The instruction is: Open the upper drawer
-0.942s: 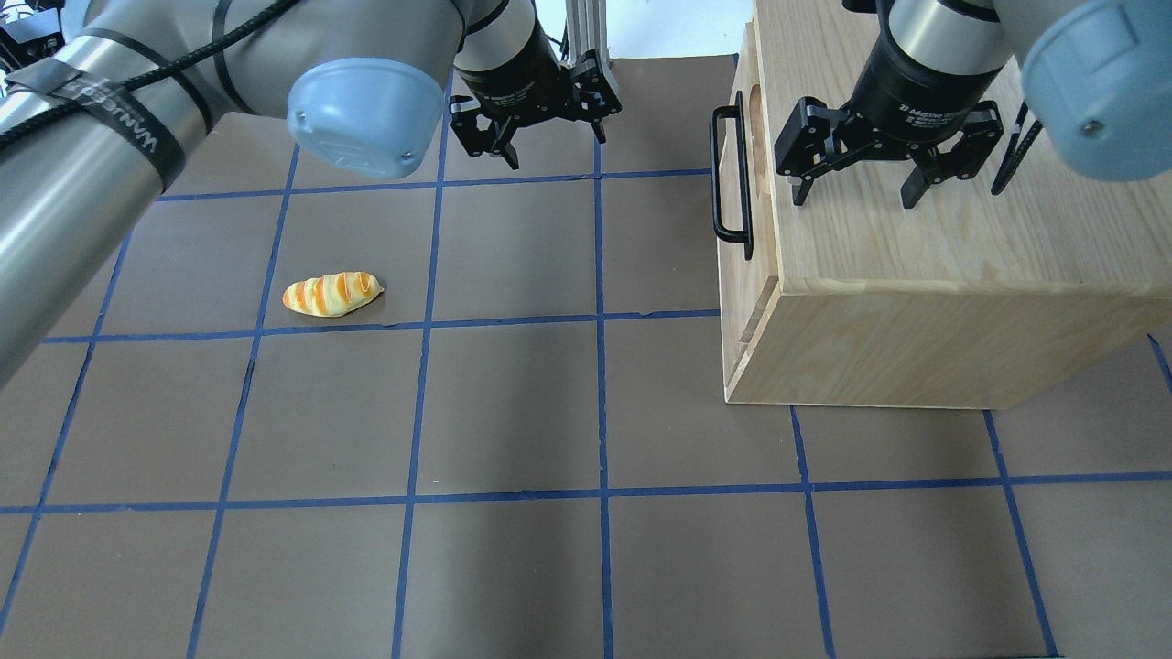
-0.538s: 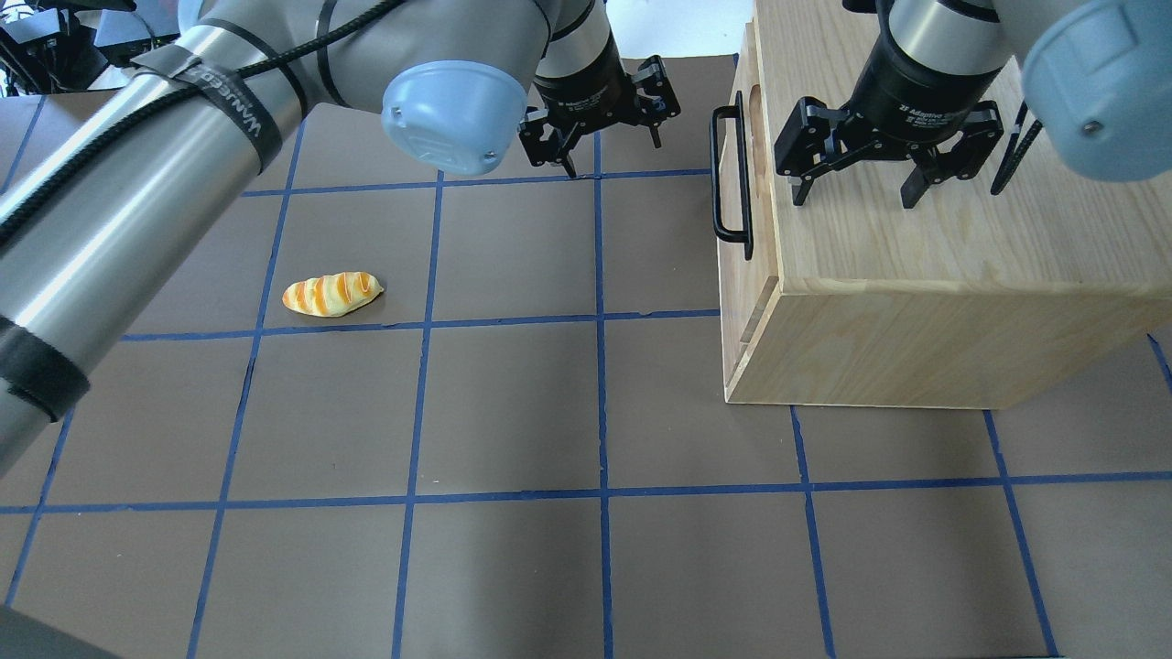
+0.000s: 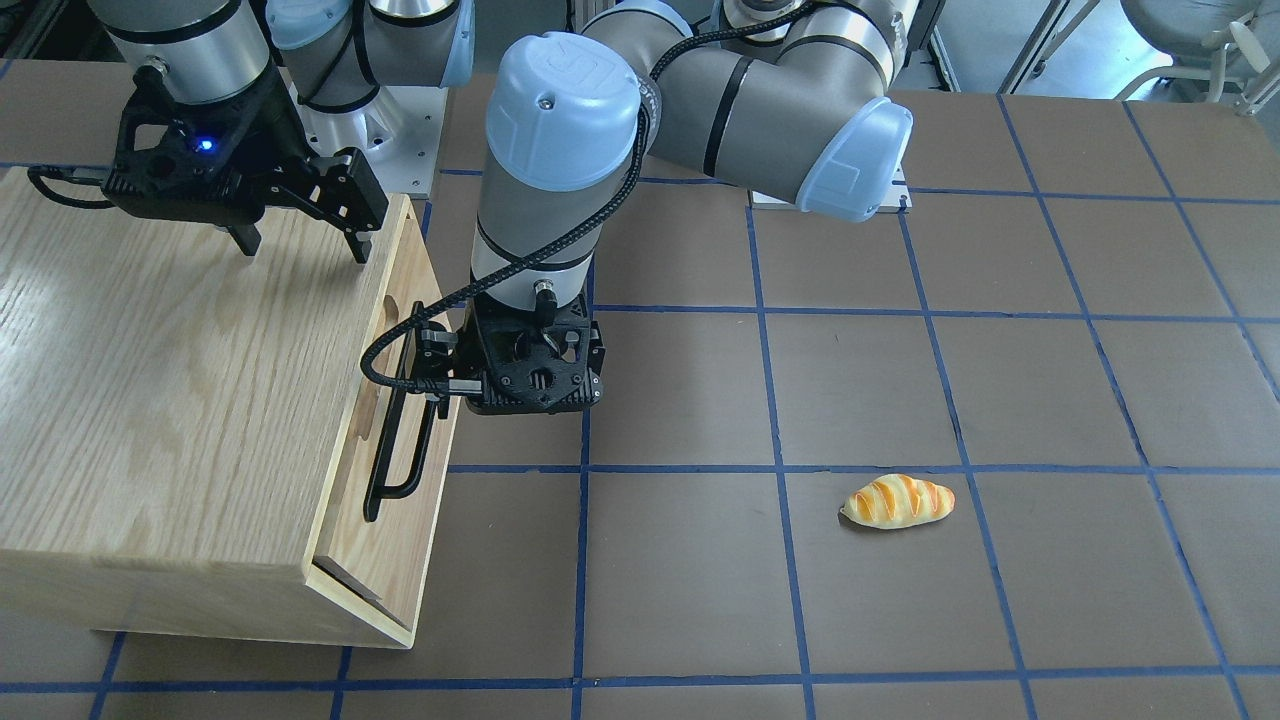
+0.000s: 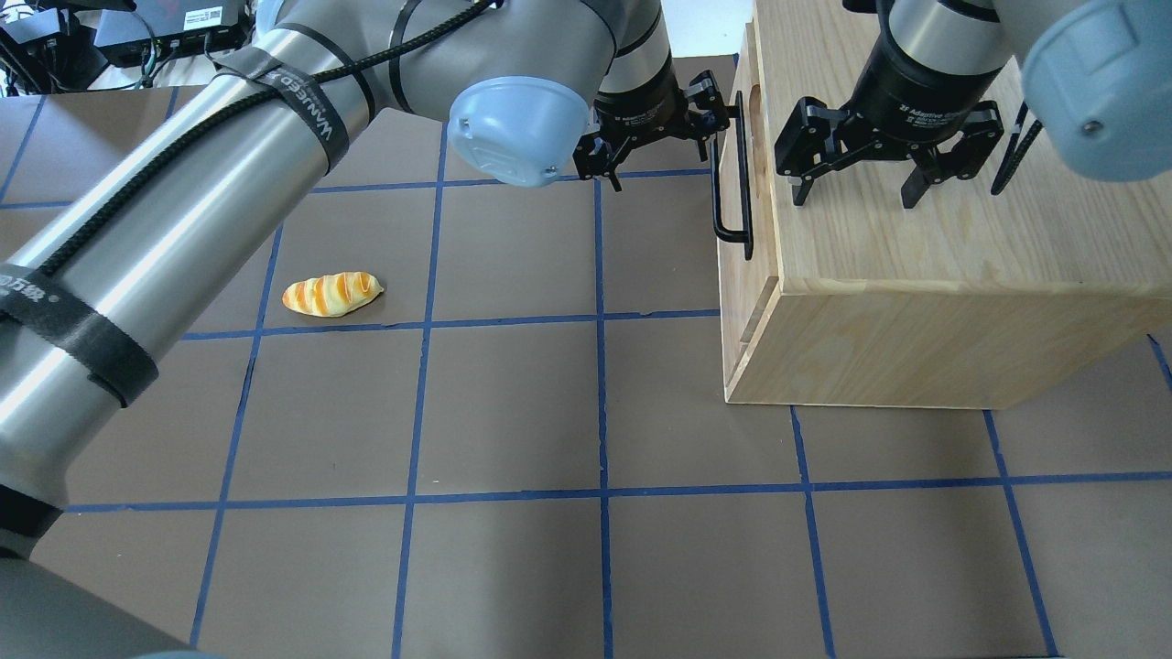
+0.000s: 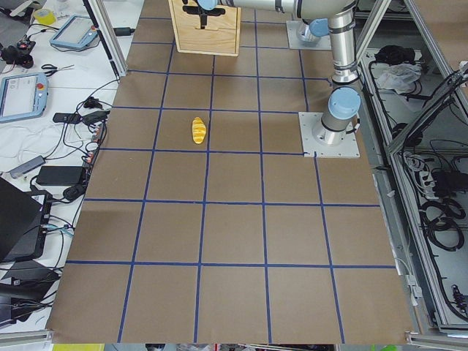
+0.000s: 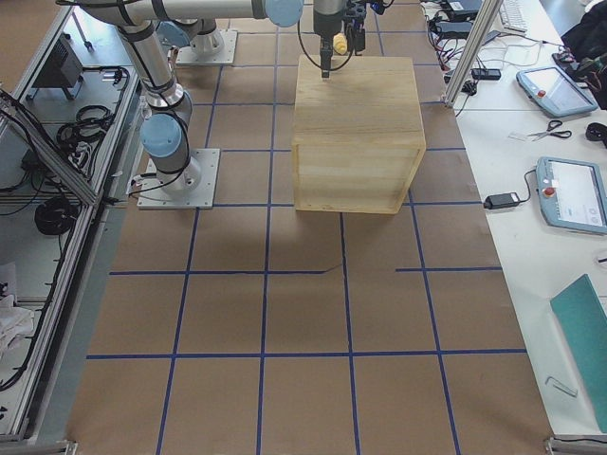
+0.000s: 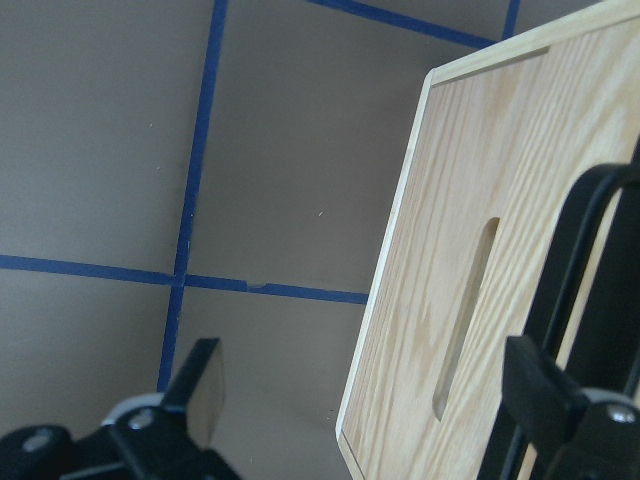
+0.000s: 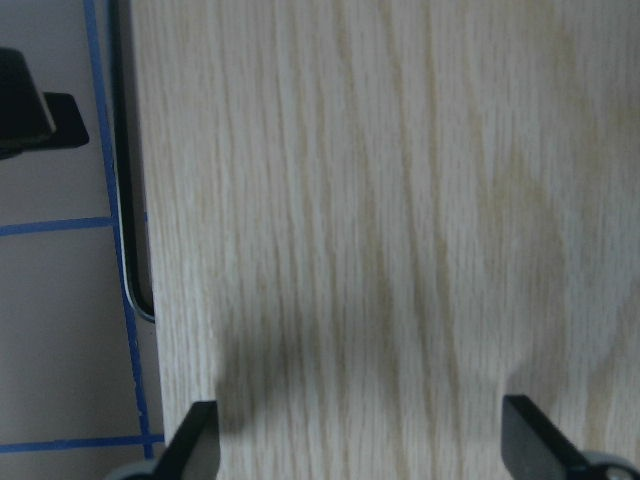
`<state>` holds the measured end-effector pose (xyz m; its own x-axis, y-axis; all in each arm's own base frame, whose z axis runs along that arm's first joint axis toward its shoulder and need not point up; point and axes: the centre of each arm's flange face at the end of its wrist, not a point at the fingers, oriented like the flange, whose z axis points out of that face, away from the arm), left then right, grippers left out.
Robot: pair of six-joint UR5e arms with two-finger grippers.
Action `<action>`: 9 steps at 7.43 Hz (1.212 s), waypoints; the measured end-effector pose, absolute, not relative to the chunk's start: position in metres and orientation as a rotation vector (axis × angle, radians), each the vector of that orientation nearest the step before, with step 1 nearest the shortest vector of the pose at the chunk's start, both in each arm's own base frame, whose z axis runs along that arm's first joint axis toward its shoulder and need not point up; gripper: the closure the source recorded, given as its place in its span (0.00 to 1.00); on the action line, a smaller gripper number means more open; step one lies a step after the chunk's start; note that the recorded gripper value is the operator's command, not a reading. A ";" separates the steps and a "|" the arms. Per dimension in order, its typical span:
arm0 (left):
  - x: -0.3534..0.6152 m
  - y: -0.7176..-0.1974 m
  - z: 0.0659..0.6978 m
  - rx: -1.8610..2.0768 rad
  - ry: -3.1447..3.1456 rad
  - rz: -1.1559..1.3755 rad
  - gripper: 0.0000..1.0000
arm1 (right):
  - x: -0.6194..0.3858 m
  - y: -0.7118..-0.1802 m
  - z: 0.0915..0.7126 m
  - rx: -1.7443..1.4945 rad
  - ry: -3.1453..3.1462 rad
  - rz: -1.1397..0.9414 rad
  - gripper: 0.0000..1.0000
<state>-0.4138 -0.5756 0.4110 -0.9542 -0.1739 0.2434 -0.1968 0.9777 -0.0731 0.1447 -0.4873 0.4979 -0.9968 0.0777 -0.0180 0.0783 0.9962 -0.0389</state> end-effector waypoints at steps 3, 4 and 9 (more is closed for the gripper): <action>-0.426 -0.569 0.407 0.252 -2.874 0.102 0.00 | 0.145 -0.487 0.498 0.122 3.122 -0.062 0.00; -0.428 -0.568 0.404 0.247 -2.874 0.093 0.00 | 0.145 -0.487 0.498 0.122 3.122 -0.062 0.00; -0.434 -0.565 0.399 0.236 -2.876 0.078 0.00 | 0.145 -0.487 0.498 0.122 3.121 -0.062 0.00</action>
<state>-0.4342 -0.5650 0.3995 -0.9545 -0.1534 0.2557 -0.1670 0.9854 -0.0320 0.1447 -0.4873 0.4978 -0.9968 0.0776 -0.0186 0.0783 0.9962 -0.0388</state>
